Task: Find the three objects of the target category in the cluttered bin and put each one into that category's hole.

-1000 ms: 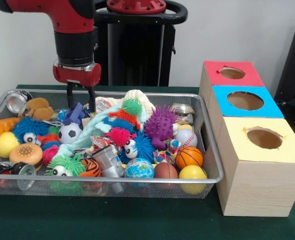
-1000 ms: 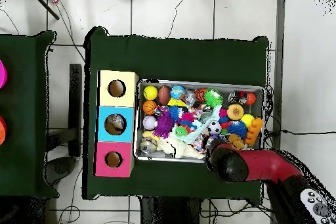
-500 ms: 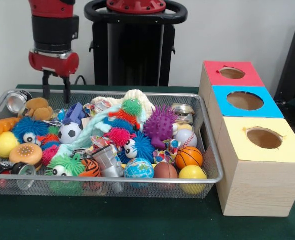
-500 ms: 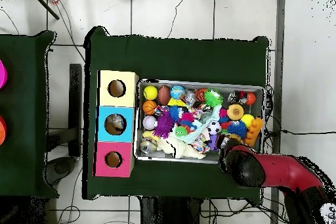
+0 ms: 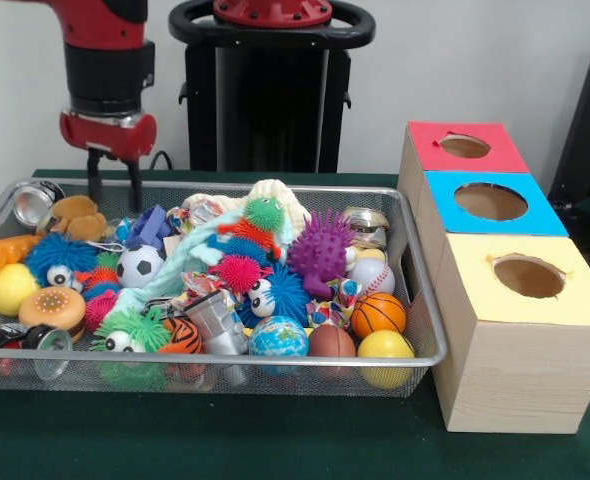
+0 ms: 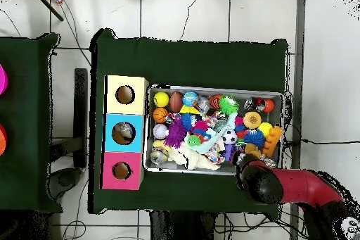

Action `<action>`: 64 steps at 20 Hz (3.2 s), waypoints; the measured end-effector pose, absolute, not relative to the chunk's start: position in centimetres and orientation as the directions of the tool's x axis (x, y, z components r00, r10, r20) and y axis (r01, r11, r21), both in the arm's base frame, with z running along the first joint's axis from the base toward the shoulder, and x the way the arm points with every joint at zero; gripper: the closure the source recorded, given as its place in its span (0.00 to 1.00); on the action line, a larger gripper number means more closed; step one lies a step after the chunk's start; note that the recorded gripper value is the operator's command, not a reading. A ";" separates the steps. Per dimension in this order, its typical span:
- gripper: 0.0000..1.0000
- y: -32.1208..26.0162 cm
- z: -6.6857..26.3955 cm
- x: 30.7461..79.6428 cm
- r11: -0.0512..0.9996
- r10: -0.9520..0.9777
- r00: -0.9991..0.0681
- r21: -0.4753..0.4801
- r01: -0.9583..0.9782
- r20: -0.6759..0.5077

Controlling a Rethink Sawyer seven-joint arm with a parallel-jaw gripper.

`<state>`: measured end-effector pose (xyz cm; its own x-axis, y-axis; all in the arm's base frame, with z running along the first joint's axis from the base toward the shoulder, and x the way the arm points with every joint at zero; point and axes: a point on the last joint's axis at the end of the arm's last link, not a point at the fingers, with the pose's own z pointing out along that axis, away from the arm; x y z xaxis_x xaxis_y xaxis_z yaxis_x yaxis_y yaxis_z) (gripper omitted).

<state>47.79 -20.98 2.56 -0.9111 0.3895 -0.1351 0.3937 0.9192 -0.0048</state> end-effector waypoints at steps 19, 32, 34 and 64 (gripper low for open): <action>0.00 -17.0 -1.8 44.0 0.972 0.207 -0.972 -0.091 0.217 -0.109; 0.00 -18.5 -1.5 42.0 0.966 0.181 -0.973 -0.158 0.203 -0.140; 0.00 -18.7 -1.5 42.0 0.965 0.183 -0.973 -0.162 0.205 -0.141; 0.00 -24.6 -4.0 42.9 0.902 0.432 -0.878 0.068 0.427 -0.207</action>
